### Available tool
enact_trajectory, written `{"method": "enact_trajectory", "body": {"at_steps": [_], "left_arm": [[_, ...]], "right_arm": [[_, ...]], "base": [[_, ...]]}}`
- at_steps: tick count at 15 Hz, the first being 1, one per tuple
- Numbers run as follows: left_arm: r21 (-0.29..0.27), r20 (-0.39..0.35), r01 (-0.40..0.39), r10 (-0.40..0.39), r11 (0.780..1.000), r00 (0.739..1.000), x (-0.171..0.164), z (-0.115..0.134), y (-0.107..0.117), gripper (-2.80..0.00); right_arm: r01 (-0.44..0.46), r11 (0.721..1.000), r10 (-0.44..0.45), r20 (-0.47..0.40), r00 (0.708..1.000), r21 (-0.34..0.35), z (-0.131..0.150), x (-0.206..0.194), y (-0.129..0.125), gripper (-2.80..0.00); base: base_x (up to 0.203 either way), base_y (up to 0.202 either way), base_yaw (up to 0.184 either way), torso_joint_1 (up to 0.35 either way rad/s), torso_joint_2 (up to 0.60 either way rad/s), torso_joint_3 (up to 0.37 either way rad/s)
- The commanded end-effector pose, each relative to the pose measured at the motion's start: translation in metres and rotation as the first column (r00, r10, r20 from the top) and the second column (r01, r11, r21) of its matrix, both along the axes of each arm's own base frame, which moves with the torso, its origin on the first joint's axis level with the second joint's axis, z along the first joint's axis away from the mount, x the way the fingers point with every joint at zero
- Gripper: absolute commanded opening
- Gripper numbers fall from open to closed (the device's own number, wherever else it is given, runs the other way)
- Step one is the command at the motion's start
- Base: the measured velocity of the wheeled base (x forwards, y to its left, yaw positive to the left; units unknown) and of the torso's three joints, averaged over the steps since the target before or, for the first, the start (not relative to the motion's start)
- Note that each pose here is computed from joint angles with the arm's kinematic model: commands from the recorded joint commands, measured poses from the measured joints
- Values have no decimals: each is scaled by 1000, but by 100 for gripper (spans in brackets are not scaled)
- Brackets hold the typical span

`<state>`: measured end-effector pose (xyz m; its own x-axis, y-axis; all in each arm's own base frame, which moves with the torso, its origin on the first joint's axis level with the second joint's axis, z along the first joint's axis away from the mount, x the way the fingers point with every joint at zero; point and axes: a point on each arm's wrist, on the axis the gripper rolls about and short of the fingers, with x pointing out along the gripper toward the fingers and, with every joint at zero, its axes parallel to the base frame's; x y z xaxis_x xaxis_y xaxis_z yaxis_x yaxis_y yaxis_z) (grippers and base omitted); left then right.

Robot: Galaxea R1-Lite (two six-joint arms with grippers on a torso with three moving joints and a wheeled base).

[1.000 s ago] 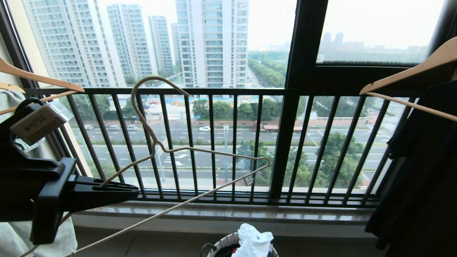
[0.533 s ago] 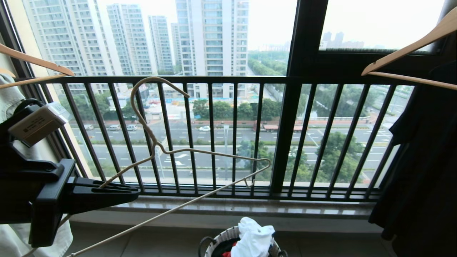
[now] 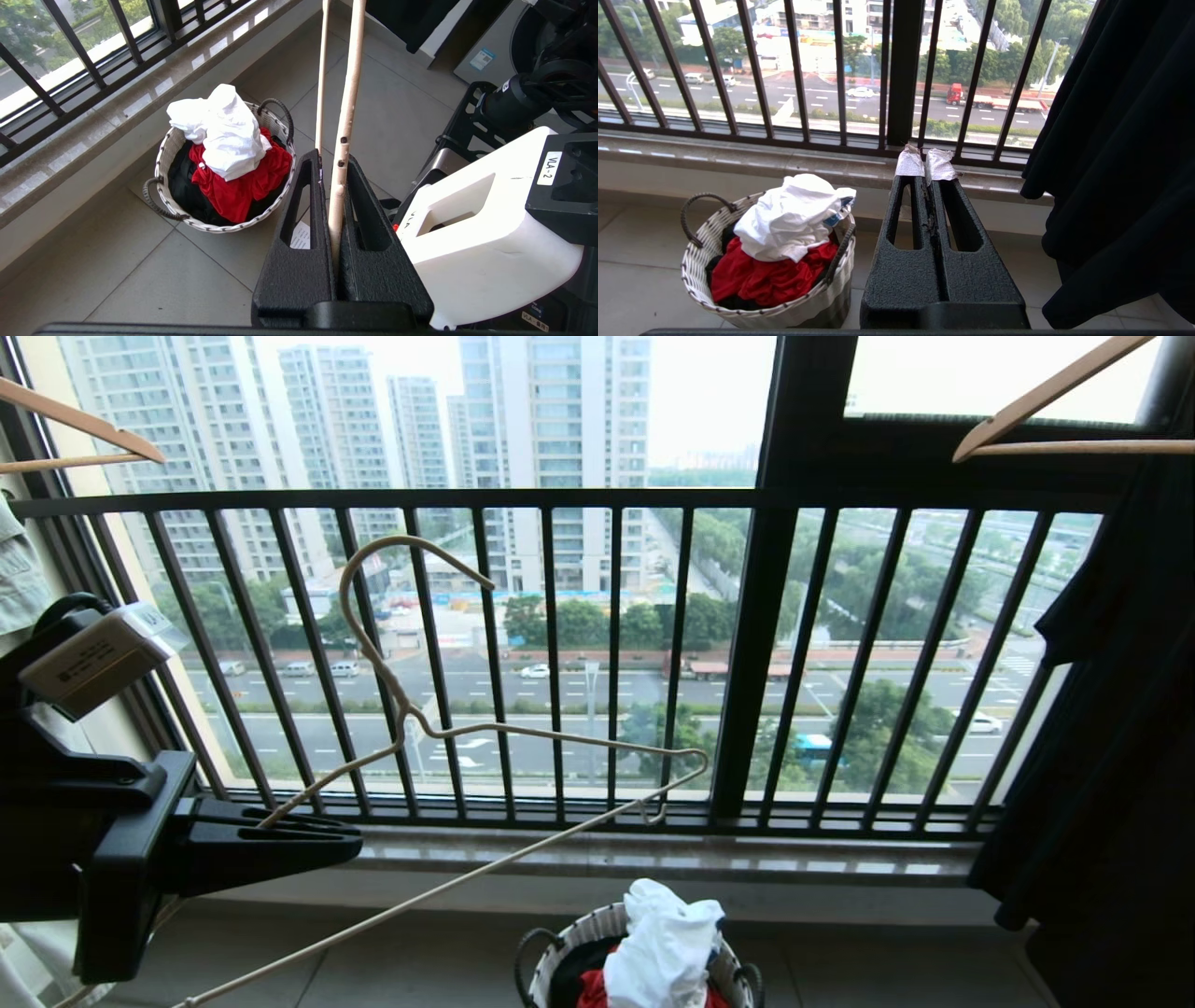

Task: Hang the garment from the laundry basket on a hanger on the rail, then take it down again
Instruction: Pick up clothes from the basket

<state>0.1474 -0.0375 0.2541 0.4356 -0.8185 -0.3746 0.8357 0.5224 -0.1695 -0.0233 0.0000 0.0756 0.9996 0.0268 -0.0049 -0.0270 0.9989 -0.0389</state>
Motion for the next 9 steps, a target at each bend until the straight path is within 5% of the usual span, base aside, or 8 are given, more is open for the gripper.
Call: {"method": "enact_trajectory", "body": {"at_steps": [1, 9], "left_arm": [[-2, 1, 4, -4, 1000, 1000, -1, 0, 0, -280], [-3, 9, 6, -6, 1000, 1000, -3, 1, 0, -280]], "right_arm": [[-1, 1000, 1, -1, 1000, 1, 0, 0, 0, -280], [-1, 1000, 1, -3, 1000, -2, 0, 0, 0, -280]], "base": [[0, 0, 0, -191, 501, 310], [0, 0, 0, -163, 480, 315]]}}
